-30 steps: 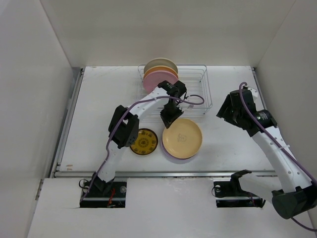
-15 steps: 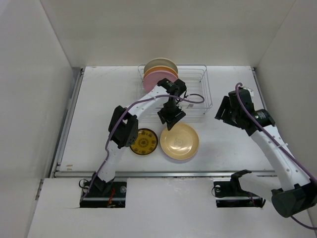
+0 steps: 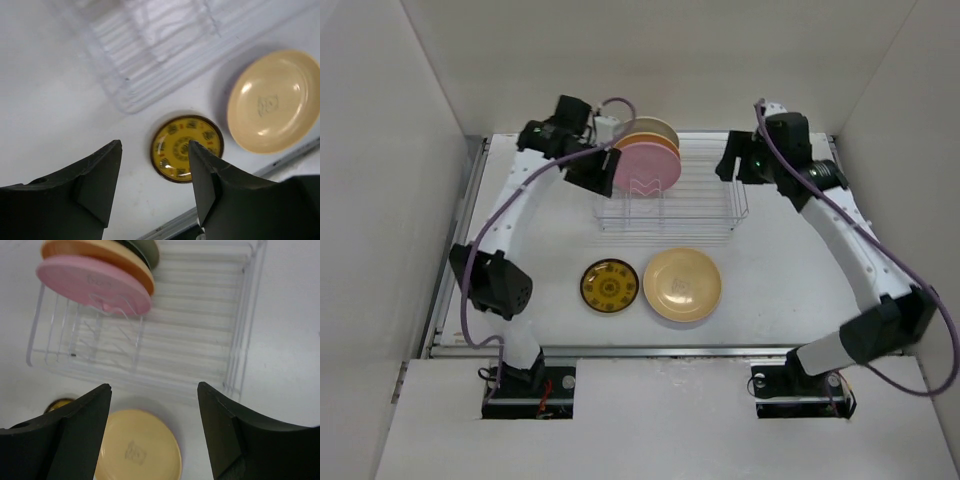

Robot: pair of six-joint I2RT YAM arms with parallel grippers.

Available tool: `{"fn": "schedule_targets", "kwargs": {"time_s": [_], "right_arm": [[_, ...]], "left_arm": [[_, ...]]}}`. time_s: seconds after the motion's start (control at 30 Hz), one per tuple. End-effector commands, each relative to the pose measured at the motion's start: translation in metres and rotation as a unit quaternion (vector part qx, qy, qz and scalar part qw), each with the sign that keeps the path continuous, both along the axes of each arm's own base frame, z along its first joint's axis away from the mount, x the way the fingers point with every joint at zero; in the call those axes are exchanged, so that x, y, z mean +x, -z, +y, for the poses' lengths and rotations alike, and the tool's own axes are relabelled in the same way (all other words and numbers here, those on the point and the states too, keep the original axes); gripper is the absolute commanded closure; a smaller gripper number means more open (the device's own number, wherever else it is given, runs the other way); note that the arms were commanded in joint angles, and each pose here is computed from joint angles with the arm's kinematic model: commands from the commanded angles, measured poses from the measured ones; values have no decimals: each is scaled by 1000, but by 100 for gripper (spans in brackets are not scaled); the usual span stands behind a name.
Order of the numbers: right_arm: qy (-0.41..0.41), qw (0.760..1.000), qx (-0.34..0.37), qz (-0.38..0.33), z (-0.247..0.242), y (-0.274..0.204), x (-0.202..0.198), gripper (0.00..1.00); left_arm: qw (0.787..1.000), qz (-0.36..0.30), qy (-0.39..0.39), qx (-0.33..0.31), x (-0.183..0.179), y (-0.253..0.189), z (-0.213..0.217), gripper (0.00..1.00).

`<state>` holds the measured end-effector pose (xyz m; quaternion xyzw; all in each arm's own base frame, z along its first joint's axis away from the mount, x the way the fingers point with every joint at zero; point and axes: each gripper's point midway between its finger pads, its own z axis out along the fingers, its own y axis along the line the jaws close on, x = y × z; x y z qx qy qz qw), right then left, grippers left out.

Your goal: Unload the plates from the dish rack

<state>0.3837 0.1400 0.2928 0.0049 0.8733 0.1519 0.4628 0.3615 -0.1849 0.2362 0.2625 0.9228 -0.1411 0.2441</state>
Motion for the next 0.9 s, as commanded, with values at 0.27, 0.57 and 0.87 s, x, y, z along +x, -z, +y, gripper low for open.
{"fn": "schedule_targets", "kwargs": {"time_s": [0.27,0.57,0.87], "right_arm": [[-170,976,-110,-80,116,23,116,31],[-135,972,-136,-135,126,28,162,35],[-167,965,-158,-126,138,57,168,43]], "left_arm": [[985,-10,-169,-18,41,2,98,46],[982,73,-169,-43,58,58,87,46],[976,112,-179,-60,74,89,77,46]]}}
